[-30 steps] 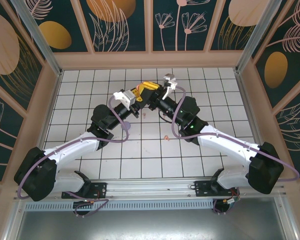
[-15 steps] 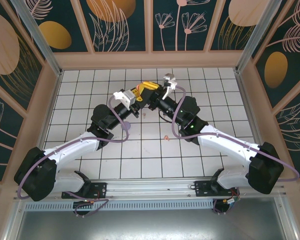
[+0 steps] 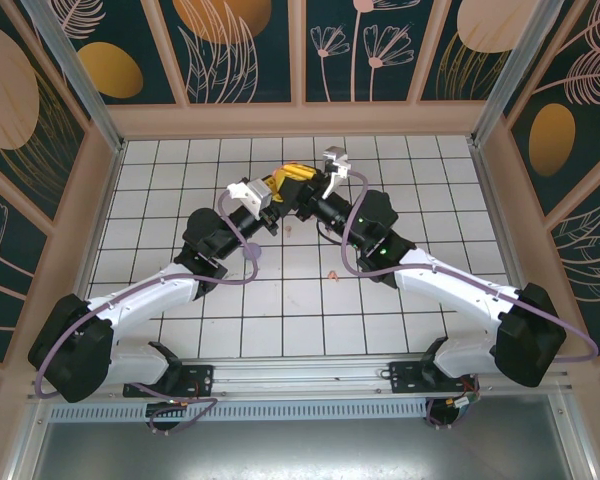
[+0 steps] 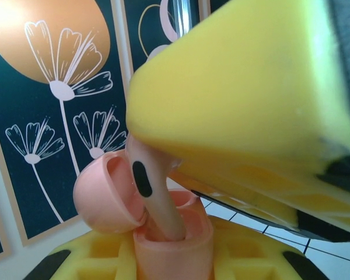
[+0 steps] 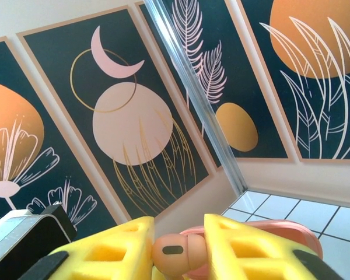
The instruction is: Insert the wireless bluetooth earbuds into the charging case
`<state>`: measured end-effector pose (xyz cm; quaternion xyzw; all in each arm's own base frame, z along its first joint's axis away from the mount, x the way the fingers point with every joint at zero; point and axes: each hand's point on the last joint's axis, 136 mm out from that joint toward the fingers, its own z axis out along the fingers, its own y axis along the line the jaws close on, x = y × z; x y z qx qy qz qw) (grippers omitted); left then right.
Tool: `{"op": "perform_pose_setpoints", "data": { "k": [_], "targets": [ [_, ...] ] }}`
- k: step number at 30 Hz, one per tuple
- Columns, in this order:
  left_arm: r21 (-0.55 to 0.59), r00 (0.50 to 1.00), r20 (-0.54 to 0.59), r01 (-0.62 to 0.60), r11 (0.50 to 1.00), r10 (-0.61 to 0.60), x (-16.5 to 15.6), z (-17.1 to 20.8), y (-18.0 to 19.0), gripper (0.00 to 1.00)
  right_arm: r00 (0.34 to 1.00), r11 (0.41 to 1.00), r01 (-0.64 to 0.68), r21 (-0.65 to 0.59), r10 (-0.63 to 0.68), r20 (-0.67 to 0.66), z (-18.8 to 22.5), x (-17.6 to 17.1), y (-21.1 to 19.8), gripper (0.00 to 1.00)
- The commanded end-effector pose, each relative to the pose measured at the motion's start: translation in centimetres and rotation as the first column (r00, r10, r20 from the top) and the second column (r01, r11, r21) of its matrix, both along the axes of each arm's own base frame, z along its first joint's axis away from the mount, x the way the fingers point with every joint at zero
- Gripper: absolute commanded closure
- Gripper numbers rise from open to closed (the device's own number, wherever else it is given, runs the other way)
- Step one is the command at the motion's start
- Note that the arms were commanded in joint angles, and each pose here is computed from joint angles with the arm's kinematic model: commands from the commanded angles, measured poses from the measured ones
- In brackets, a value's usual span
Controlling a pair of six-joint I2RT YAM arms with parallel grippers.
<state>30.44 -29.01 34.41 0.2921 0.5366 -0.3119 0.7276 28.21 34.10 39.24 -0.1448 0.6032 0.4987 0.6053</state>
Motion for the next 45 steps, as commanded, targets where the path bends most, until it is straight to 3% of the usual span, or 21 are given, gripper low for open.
{"op": "perform_pose_setpoints", "data": {
  "k": [1,15,19,23,29,35,41,45],
  "targets": [
    [-0.124,0.977,0.208,0.070,0.990,-0.043,-3.0,7.6,0.7,1.00,0.992,0.995,0.016,-0.102,-0.028,-0.120,-4.7,1.2,0.4,0.67],
    [-0.124,0.977,0.207,0.073,0.990,-0.047,-3.1,7.6,0.7,1.00,0.988,0.996,0.033,-0.086,-0.045,-0.144,-4.9,1.7,-0.3,0.58],
    [-0.124,0.979,0.197,0.073,0.990,-0.048,-2.9,7.3,0.6,1.00,0.991,0.998,0.016,-0.064,-0.025,-0.133,-3.8,1.3,-0.3,0.39],
    [-0.128,0.982,0.186,0.065,0.990,-0.040,-2.7,6.7,0.6,1.00,0.994,0.999,0.002,-0.039,-0.006,-0.113,-1.6,0.7,-0.7,0.29],
    [-0.151,0.984,0.179,0.049,0.987,-0.021,-2.7,5.9,1.1,1.00,0.994,1.000,0.025,0.009,-0.024,-0.104,1.6,-0.7,-3.7,0.23],
    [-0.163,0.986,0.170,0.030,0.986,-0.001,-2.9,5.4,1.8,1.00,0.971,0.990,0.135,-0.031,-0.138,-0.195,0.7,-0.9,-8.4,0.22],
    [-0.168,0.986,0.165,0.009,0.986,0.019,-3.7,4.7,2.9,1.00,0.854,0.941,0.235,-0.242,-0.319,-0.412,-6.8,0.2,-12.0,0.22],
    [-0.162,0.986,0.160,-0.014,0.987,0.041,-4.0,4.2,3.6,1.00,0.680,0.858,0.249,-0.450,-0.485,-0.550,-14.8,0.6,-14.4,0.24]
  ]
}}
